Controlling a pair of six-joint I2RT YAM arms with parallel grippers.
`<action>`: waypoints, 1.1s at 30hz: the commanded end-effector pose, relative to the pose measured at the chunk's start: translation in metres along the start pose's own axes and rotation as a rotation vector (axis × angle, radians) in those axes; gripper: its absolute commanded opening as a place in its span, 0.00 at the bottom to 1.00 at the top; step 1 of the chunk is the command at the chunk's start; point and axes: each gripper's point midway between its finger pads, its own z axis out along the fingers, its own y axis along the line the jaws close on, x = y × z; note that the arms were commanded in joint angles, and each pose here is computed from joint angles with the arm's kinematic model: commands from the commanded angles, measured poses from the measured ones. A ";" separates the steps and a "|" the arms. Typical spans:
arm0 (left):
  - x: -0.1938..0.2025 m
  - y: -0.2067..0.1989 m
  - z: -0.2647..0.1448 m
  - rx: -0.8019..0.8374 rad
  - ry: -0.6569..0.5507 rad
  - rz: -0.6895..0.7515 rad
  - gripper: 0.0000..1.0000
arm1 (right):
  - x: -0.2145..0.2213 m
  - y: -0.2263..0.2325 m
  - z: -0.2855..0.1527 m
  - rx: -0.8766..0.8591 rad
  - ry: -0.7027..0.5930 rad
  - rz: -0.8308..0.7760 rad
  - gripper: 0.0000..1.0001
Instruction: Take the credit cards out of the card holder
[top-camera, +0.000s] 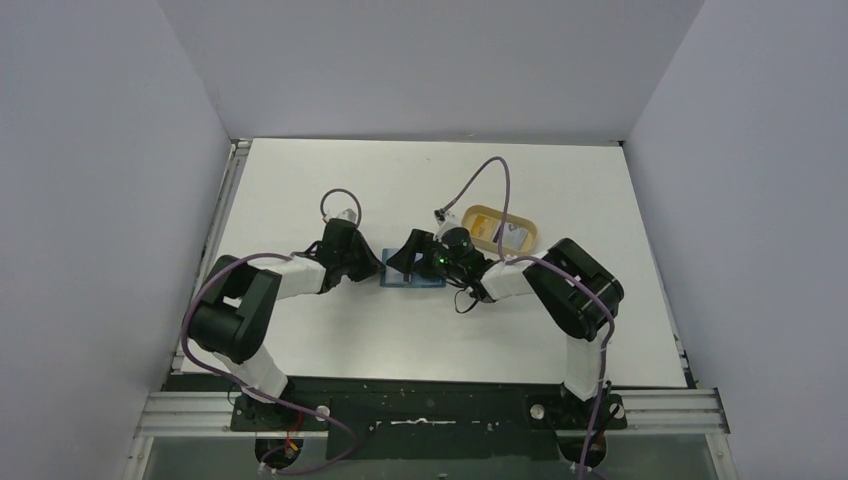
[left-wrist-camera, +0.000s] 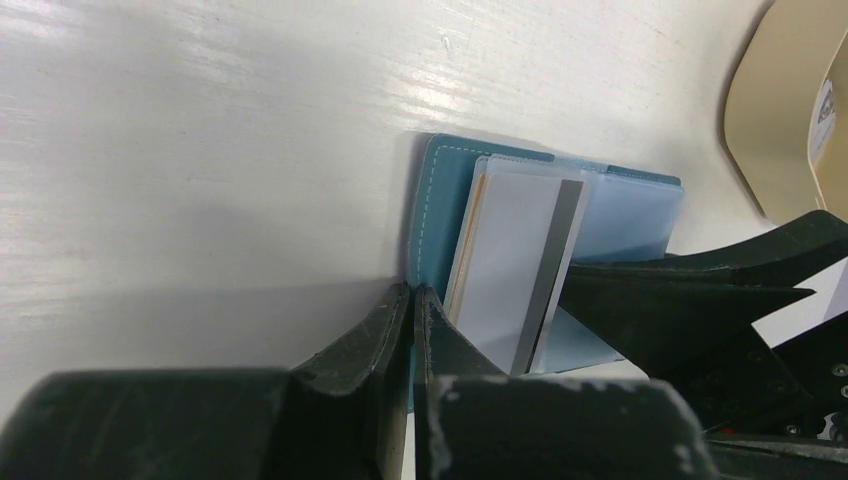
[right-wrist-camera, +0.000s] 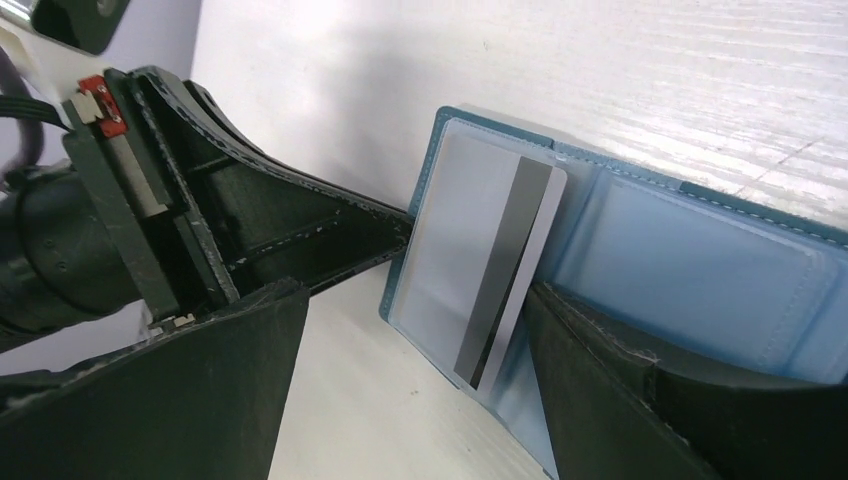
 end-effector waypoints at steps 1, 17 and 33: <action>0.018 0.018 0.005 -0.067 0.055 0.030 0.00 | 0.000 0.023 0.004 -0.151 -0.011 0.070 0.81; 0.014 0.014 0.004 -0.060 0.049 0.033 0.00 | -0.007 0.071 0.006 -0.356 0.018 0.100 0.70; 0.015 0.015 0.003 -0.066 0.052 0.035 0.00 | 0.002 0.070 0.012 -0.366 0.046 0.144 0.68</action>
